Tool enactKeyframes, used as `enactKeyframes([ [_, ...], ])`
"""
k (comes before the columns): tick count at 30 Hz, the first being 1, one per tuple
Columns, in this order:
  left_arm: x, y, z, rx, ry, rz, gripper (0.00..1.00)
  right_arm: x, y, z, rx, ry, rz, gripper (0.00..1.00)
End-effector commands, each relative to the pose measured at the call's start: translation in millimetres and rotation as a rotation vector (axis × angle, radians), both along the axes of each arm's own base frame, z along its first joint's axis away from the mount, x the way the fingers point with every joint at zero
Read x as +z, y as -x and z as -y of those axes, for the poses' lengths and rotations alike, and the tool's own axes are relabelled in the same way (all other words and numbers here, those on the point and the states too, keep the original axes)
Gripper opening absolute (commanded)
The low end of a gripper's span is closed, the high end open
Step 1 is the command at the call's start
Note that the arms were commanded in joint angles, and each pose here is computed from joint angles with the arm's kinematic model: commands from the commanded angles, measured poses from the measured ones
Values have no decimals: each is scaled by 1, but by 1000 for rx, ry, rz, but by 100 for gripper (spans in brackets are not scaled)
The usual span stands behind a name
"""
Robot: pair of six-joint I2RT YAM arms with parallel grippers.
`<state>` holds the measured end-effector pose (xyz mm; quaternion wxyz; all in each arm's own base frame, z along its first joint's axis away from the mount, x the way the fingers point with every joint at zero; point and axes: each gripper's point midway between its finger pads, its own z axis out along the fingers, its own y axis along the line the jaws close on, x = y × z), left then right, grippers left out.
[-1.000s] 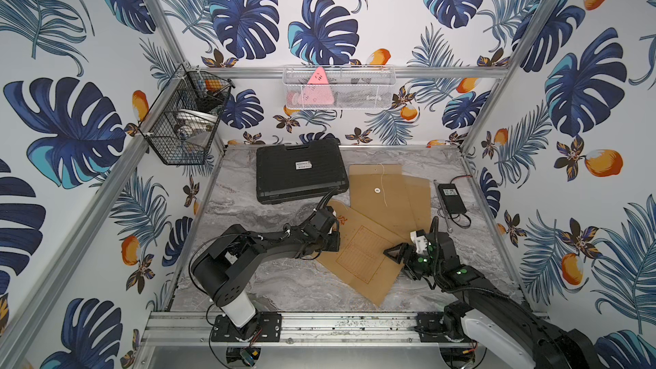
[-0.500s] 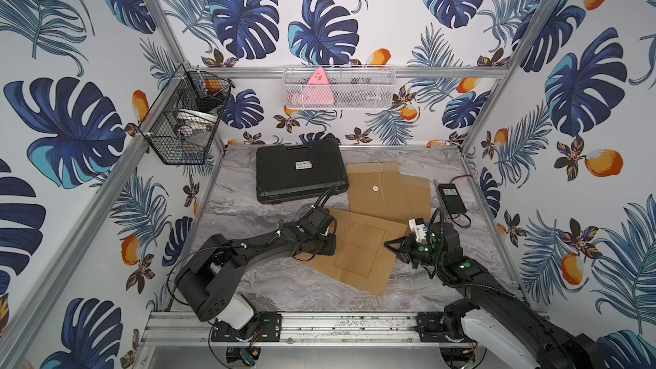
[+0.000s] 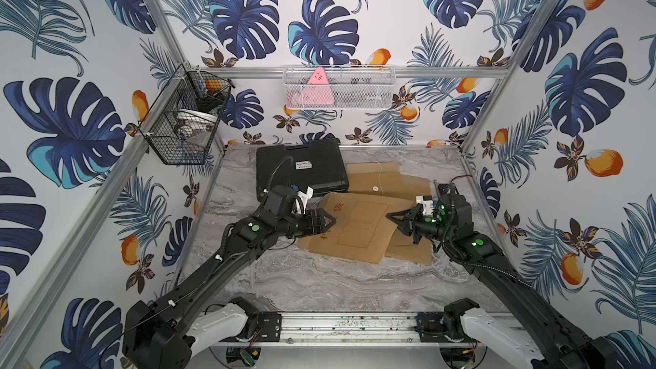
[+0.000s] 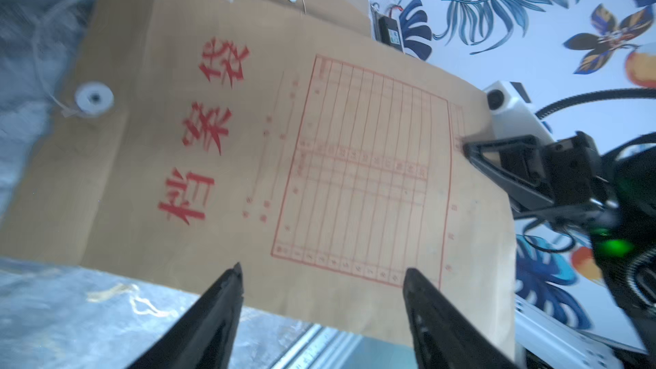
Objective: Close the mouth of the file bag
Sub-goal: Pick up the file bag from the center of the board.
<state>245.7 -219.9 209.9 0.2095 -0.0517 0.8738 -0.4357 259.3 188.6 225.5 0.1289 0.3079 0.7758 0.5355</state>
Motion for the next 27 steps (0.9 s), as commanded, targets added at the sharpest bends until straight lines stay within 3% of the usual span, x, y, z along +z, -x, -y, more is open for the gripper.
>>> enactKeyframes([
  [1, 31, 10, 22, 46, 281, -75, 83, 17, -15, 3, -104, -100, -19, 0],
  [7, 9, 26, 59, 92, 389, -130, 99, 33, -28, 6, -180, -173, 9, 0],
  [14, -11, 46, 90, 162, 395, -139, 99, 37, -28, 9, -218, -201, -4, 0],
  [27, 3, 16, 40, 468, 408, 50, 99, 44, -2, 11, -198, -245, -36, 0],
])
